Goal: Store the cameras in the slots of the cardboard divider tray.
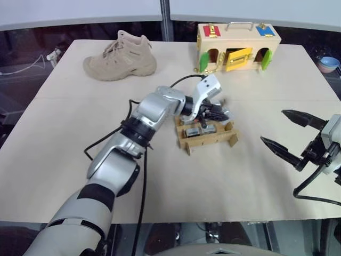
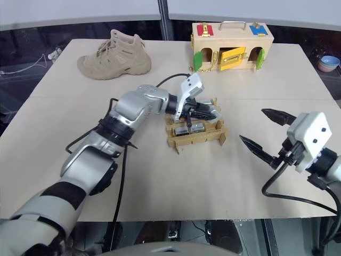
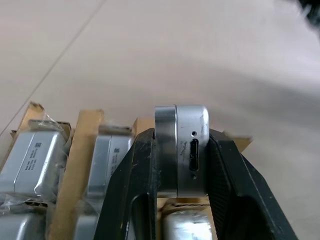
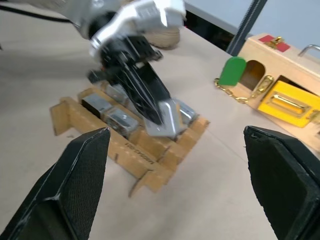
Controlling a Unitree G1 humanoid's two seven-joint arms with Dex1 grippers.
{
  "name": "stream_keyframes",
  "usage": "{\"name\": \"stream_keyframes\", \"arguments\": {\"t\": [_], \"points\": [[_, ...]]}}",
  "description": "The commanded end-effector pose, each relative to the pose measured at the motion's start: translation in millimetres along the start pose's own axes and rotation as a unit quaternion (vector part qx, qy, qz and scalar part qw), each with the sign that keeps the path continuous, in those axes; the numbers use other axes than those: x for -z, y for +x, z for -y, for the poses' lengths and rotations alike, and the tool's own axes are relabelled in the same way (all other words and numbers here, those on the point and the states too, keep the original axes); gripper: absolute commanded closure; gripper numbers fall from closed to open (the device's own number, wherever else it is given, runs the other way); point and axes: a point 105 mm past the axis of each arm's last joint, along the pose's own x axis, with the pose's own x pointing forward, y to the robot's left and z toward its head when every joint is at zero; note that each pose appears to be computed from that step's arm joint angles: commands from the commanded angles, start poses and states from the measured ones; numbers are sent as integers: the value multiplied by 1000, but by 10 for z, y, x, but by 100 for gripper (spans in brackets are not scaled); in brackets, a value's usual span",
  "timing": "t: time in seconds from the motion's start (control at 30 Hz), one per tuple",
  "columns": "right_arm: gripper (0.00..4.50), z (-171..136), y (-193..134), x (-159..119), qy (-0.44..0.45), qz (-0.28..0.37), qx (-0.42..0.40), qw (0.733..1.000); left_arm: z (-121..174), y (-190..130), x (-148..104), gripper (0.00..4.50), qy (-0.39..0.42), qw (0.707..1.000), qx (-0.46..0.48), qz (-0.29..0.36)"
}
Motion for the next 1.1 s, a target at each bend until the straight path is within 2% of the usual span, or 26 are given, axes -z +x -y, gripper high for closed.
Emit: {"name": "stream_keyframes", "arguments": {"t": [0.03,0.23,0.57,0.6,0.7,0.8,0.9,1.0,1.03,1.1], "points": [[26,0,-65,-95,-25,6,9,1000,2,-7,-74,375,40,999,19,-16],[26,-13,-91,-79,-28,3,21,999,-19,-21,88,375,76,994,29,-74],[26,-14,-84,-48,-32,-2,26,999,-101,-6,116,375,103,987,16,-122],[22,-18,-83,-47,-32,-2,25,999,-107,-4,57,272,107,988,12,-112],[22,-30,-85,-46,-30,-4,25,999,-97,-59,-208,152,106,992,0,-62],[22,-44,-83,-32,-28,-8,24,999,16,-303,-529,12,86,996,3,2],[22,-61,-47,17,-19,-13,19,1000,109,-620,-641,12,67,997,-17,45],[22,-60,2,59,-9,-11,13,1000,149,-825,-541,12,63,995,-55,61],[22,-58,20,71,-10,-12,11,1000,157,-889,-513,12,53,993,-73,80],[22,-21,58,108,-12,-15,19,1000,194,-1075,-498,12,70,977,-112,170]]}}
